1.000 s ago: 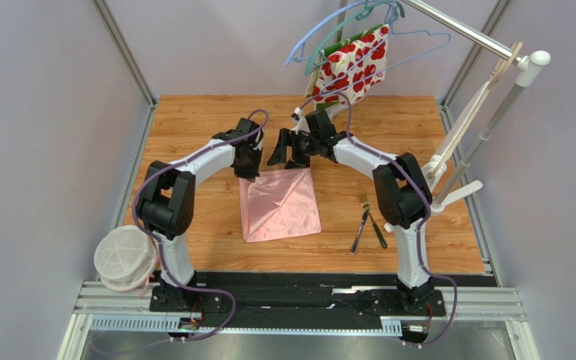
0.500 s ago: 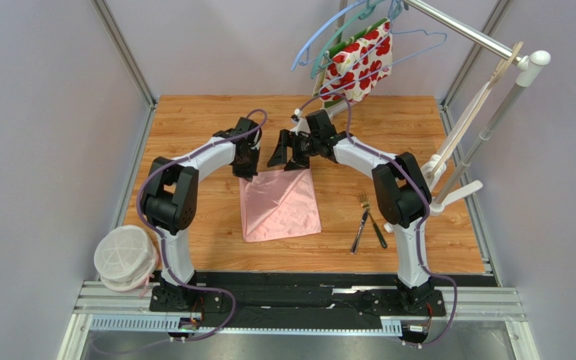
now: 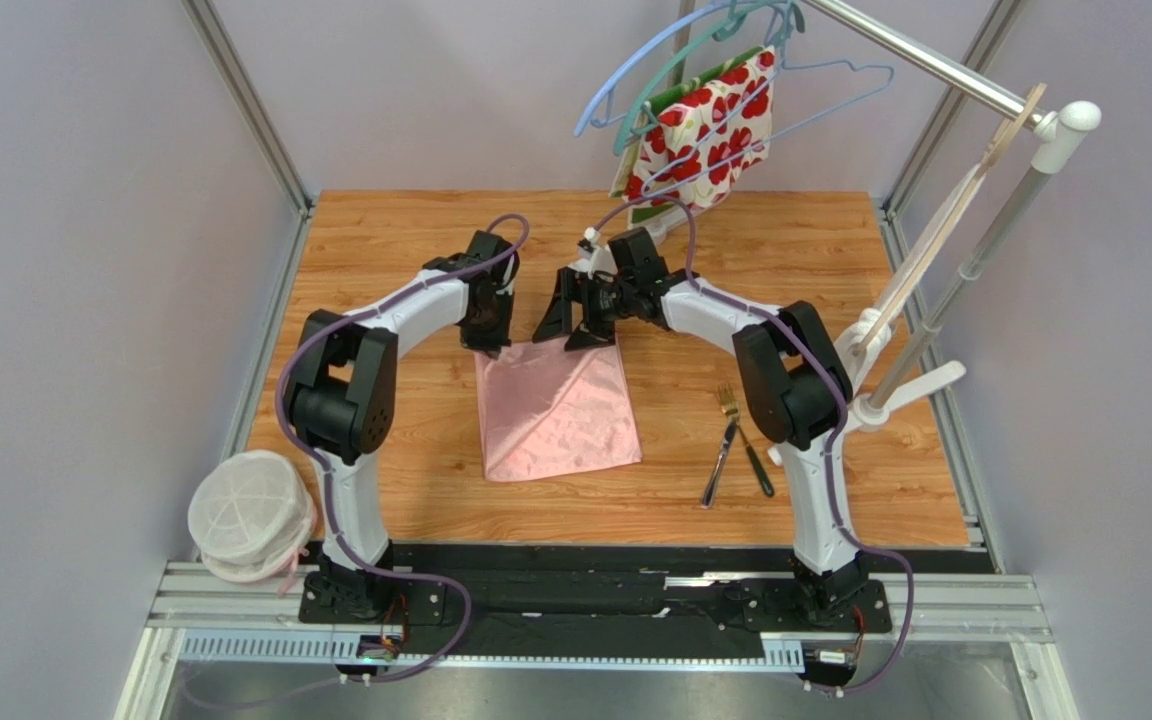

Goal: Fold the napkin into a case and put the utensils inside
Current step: Fold the top corner of the square-folded napkin at the center of the board, then smooth out the upper triangle-folded napkin at the center of the board.

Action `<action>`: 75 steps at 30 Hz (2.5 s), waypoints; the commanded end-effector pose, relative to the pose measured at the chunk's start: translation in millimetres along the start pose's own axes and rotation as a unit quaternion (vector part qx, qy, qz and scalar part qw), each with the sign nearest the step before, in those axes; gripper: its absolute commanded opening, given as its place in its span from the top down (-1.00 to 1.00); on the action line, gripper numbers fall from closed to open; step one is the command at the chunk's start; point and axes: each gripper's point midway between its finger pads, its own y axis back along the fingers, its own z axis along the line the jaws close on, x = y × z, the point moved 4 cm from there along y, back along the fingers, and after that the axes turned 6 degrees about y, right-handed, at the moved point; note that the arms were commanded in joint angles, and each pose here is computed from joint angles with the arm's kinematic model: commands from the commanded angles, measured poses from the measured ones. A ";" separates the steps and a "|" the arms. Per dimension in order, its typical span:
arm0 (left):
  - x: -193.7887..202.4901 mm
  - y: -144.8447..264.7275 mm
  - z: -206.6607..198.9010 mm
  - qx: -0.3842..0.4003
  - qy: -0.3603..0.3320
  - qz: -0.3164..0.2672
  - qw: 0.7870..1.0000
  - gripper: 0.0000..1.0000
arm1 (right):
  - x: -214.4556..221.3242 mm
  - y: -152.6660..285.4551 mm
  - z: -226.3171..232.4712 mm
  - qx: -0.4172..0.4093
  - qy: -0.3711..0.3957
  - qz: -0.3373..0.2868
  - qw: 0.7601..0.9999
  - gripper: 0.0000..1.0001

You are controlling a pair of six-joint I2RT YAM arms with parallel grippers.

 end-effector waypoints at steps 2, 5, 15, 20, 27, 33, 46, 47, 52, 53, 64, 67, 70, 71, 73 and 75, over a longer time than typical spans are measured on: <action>-17.8 0.6 -2.5 0.005 0.010 -0.022 1.000 1.00 | -4.6 -5.3 1.5 -0.014 0.014 -0.008 1.000 -0.66; -21.1 3.9 -1.2 0.002 0.011 -0.032 0.999 1.00 | -2.6 -7.6 -2.8 -0.012 0.012 -0.004 1.000 -0.66; -19.2 4.2 5.3 -0.008 0.014 -0.033 0.999 1.00 | -2.2 -14.3 -8.9 -0.012 0.009 0.000 1.000 -0.66; -18.5 4.5 8.7 -0.018 0.018 -0.034 0.999 1.00 | -0.9 -17.5 -14.2 -0.012 0.006 0.003 1.000 -0.66; -22.0 15.9 13.8 -0.034 0.034 -0.052 0.997 0.82 | -2.8 -23.4 -17.4 -0.021 0.006 0.008 1.000 -0.66; -8.7 75.3 8.5 0.031 0.085 -0.125 0.988 -0.33 | -2.6 -23.3 -15.6 -0.028 0.006 0.011 1.000 -0.66; 68.7 81.3 -41.0 0.303 0.141 -0.093 0.938 1.00 | -7.1 -29.1 -10.8 -0.049 0.001 0.014 0.999 -0.66; 72.0 80.3 -39.7 0.301 0.145 -0.093 0.938 1.00 | -7.6 -29.1 -10.9 -0.048 0.001 0.013 0.999 -0.66; 96.4 68.0 -28.8 0.278 0.156 -0.077 0.945 1.00 | -6.4 -30.7 -13.2 -0.045 -0.002 0.016 0.999 -0.65; 97.9 69.5 -29.2 0.284 0.162 -0.081 0.942 1.00 | -6.5 -30.7 -14.3 -0.045 -0.003 0.016 0.999 -0.65; 156.3 53.8 -14.0 0.275 0.221 -0.050 0.934 1.00 | -7.7 -31.1 -13.9 -0.042 -0.001 0.017 0.999 -0.65; 165.6 51.4 -6.0 0.254 0.226 -0.055 0.939 1.00 | -6.0 -31.8 -15.8 -0.039 -0.003 0.018 0.999 -0.65; 172.4 53.1 -2.7 0.249 0.225 -0.054 0.940 1.00 | -5.4 -32.3 -16.6 -0.039 -0.003 0.018 0.999 -0.65; 173.1 55.3 -4.7 0.258 0.220 -0.054 0.939 1.00 | -5.1 -32.2 -16.7 -0.039 -0.004 0.019 0.999 -0.65; 168.0 66.6 -10.9 0.287 0.193 -0.073 0.936 1.00 | -5.3 -32.7 -16.9 -0.039 -0.003 0.020 0.999 -0.65; 164.8 77.3 -14.6 0.308 0.187 -0.085 0.929 1.00 | -6.2 -31.7 -15.5 -0.039 -0.002 0.020 0.999 -0.65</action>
